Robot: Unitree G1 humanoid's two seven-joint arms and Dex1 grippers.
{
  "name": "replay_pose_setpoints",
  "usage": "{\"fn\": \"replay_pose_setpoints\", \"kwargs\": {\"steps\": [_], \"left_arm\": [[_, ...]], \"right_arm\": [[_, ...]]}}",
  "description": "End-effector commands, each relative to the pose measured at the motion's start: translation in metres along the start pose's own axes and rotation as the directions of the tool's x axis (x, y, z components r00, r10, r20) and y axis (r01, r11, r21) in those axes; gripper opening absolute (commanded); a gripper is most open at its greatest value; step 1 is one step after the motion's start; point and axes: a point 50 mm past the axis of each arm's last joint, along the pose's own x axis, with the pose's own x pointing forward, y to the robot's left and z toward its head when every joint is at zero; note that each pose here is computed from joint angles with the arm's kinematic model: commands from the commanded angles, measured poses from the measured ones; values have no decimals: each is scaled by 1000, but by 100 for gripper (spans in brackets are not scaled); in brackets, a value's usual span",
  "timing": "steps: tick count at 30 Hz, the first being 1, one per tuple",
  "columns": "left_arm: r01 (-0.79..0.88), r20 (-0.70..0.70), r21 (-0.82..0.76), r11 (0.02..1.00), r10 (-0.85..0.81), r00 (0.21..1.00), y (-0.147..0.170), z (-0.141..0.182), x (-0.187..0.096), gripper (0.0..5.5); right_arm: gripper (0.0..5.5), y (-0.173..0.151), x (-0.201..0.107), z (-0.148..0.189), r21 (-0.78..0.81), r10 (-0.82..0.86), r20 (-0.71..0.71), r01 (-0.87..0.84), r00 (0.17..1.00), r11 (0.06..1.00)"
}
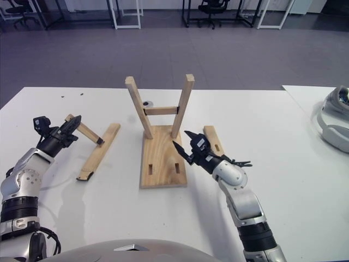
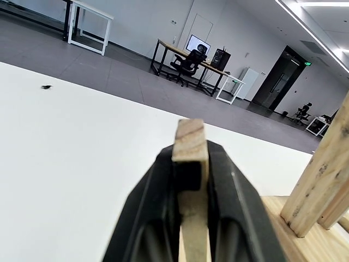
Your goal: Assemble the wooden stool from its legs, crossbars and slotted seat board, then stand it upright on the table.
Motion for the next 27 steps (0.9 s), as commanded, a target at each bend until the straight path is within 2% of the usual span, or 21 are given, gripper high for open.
{"fn": "replay_pose_setpoints", "kwargs": {"steps": [1,8,10,12,17,19,23,25,27], "left_arm": [[-21,-26,-11,1000,21,999,1,-6,-5,40],[-123,-137,87,989,134,981,16,-26,-20,40],[-179,-200,112,978,198,960,24,-34,-25,40],[-200,-330,168,965,246,911,30,-53,-35,40],[-54,-619,254,966,205,758,31,-97,-65,40],[37,-672,292,956,177,719,30,-104,-66,40],[103,-669,301,948,133,731,24,-117,-63,40],[92,-580,302,949,107,807,23,-101,-51,40],[88,-436,304,948,56,898,21,-70,-32,40]], "right_arm": [[285,6,0,-2,3,16,-4,-16,1000,1000],[285,9,0,-3,8,20,-11,-20,1000,1000],[285,8,0,-3,5,18,-12,-18,1000,1000],[285,5,0,-3,-35,9,-31,-10,999,999],[285,-2,3,8,-107,14,-34,-17,999,994],[285,-1,5,10,-145,34,-38,-39,999,989],[285,3,8,10,-160,51,-40,-57,998,985],[285,3,9,11,-162,53,-39,-59,998,985],[285,2,9,11,-165,48,-37,-53,998,985]]}}
